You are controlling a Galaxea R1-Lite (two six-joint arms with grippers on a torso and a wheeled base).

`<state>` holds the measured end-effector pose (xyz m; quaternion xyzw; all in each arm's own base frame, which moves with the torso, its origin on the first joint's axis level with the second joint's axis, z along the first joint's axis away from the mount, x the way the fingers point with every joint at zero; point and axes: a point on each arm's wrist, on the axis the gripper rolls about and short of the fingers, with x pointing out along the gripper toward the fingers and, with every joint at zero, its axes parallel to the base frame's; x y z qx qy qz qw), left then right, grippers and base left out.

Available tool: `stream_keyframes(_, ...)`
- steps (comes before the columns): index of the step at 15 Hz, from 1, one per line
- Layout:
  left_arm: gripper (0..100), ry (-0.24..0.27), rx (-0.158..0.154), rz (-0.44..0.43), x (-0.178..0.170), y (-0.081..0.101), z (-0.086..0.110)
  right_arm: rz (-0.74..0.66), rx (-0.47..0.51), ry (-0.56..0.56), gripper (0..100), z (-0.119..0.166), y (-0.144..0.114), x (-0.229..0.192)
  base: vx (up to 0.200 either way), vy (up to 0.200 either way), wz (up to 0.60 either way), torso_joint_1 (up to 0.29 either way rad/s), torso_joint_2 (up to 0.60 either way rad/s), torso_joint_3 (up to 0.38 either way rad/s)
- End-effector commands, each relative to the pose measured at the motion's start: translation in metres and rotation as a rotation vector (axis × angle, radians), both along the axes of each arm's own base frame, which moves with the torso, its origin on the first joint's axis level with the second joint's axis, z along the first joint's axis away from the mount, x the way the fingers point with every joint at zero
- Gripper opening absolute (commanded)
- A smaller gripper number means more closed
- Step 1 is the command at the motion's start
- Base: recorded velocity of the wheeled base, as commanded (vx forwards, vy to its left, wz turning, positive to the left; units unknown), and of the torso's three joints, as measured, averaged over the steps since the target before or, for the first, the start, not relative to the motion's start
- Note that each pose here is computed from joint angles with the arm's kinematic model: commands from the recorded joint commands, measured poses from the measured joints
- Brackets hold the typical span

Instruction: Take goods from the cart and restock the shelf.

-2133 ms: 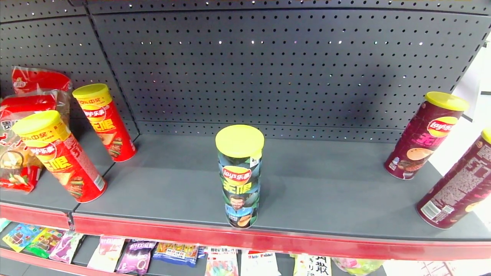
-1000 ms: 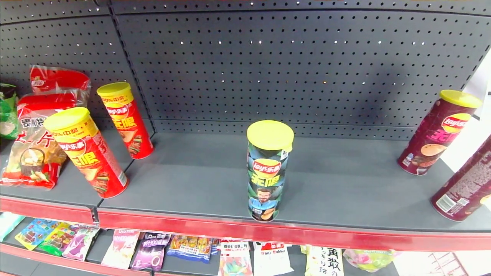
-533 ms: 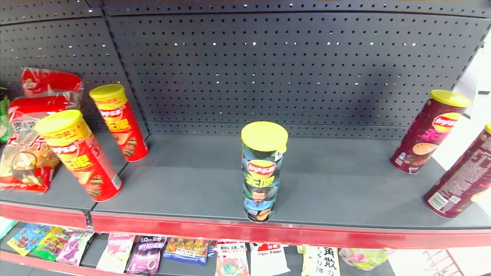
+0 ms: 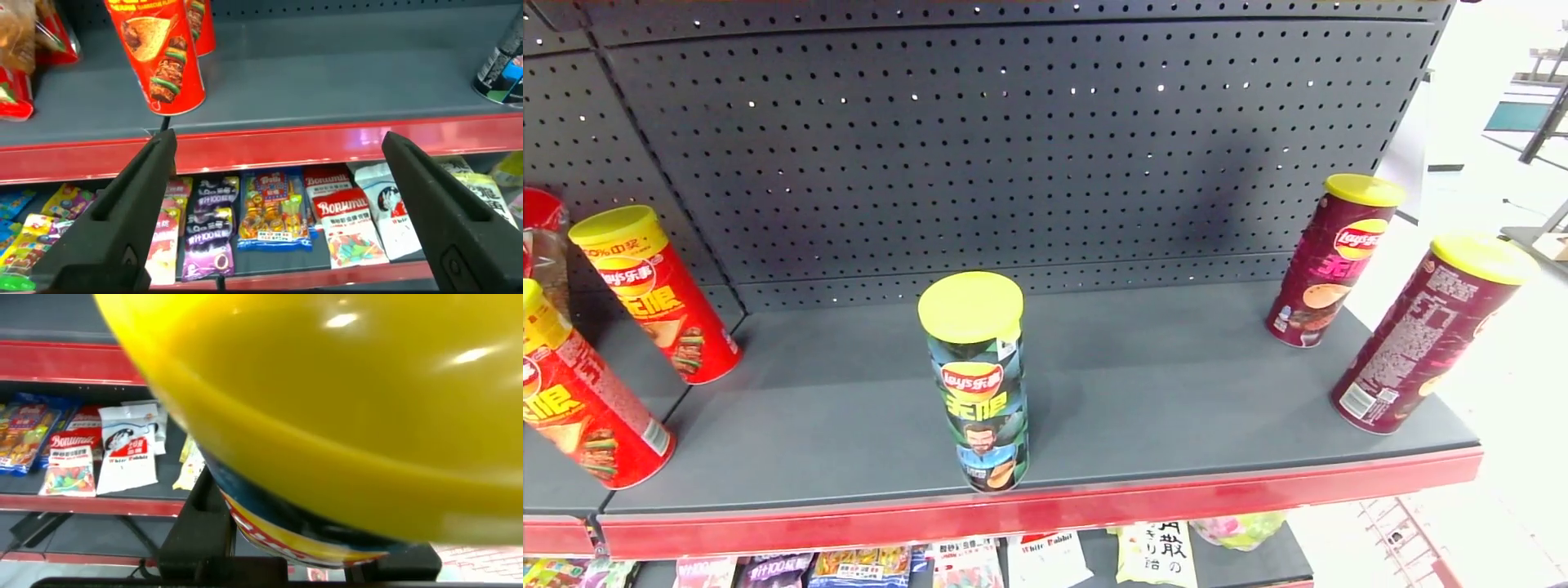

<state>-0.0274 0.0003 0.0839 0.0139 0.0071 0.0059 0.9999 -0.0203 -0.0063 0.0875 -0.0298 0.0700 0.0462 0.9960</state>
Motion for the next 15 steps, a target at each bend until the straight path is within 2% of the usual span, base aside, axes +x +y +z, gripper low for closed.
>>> stream_keyframes(1, 100, 0.001, 0.000, 0.000, 0.0002, 0.0000, 0.0000, 0.022, 0.002, 0.001, 0, -0.0001, 0.0005, 0.0000, 0.000, 0.000, 0.00, 0.000, 0.00, 0.000)
stream_keyframes(8, 100, 0.001, -0.011, 0.008, 0.0001, 0.0002, 0.0000, 0.046, -0.002, 0.000, 0, 0.0000, 0.0010, -0.0001, 0.000, 0.000, 0.00, 0.000, 0.00, 0.000)
stream_keyframes(15, 100, 0.001, -0.008, 0.008, 0.0001, 0.0002, 0.0000, 0.051, -0.030, -0.005, 0, -0.0001, 0.0011, 0.0001, 0.000, 0.000, 0.00, 0.000, 0.00, 0.000)
